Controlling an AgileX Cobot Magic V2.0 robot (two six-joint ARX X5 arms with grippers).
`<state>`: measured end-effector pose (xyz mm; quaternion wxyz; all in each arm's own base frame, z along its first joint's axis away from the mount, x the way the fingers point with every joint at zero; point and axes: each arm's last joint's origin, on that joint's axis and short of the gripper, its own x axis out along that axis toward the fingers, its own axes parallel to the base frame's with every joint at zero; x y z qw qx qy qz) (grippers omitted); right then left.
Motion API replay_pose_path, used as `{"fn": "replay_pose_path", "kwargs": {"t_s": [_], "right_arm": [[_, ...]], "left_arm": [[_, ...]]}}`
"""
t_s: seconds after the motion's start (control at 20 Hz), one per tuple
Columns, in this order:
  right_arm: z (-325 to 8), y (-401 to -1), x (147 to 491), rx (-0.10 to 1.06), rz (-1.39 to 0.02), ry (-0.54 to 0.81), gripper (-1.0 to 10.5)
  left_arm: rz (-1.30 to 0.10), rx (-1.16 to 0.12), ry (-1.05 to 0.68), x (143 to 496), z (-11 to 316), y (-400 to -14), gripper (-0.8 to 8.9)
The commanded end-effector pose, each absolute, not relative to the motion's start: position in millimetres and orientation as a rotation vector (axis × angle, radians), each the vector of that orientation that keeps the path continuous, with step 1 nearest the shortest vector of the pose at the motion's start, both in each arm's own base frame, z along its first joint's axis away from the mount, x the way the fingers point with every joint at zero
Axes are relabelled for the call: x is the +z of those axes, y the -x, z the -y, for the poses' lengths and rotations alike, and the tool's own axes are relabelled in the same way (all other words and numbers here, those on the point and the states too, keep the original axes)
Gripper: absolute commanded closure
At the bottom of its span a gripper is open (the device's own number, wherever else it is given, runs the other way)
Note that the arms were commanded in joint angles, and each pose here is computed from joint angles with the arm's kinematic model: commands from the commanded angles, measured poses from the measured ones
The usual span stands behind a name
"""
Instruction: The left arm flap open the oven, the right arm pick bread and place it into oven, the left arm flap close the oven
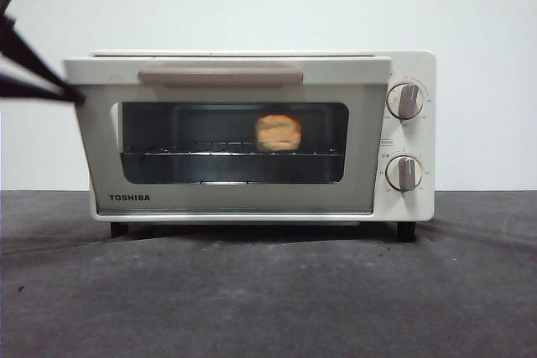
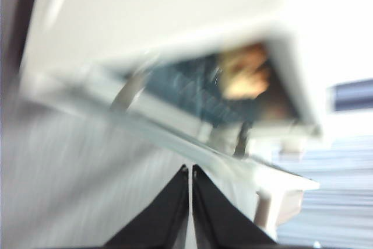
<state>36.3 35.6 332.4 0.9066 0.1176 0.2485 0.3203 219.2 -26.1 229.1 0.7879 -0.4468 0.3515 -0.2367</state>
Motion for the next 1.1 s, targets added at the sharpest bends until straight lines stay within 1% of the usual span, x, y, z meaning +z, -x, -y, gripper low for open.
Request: {"fn": "replay_pose_path", "kwargs": {"t_s": [0.05, 0.2, 0.4, 0.5, 0.9, 1.1], "right_arm": [[-34.8, -35.3, 338.0, 0.67, -0.493, -0.261, 5.2], [-34.9, -35.2, 338.0, 0.672, -0.494, -0.262, 5.2], [-34.9, -35.2, 337.9, 0.672, -0.494, -0.261, 5.2], [-34.9, -35.2, 337.9, 0.672, -0.494, -0.261, 5.2], [-34.9, -35.2, 338.0, 0.673, -0.492, -0.256, 5.2], [-34.9, -35.3, 338.0, 0.678, -0.484, -0.237, 5.2]], "left_arm": [[-0.684, -0.477, 0.934, 243.8, 25.4, -227.2, 8.02], [-0.613, -0.455, 0.915, 255.5, 24.4, -231.7, 8.01], [-0.531, -0.509, 0.925, 266.4, 24.9, -234.6, 8.01], [-0.506, -0.567, 0.931, 271.6, 25.8, -235.1, 8.01], [-0.522, -0.767, 0.876, 298.1, 29.4, -228.8, 8.01], [-0.511, -0.813, 0.805, 313.9, 30.4, -217.4, 8.01]]}}
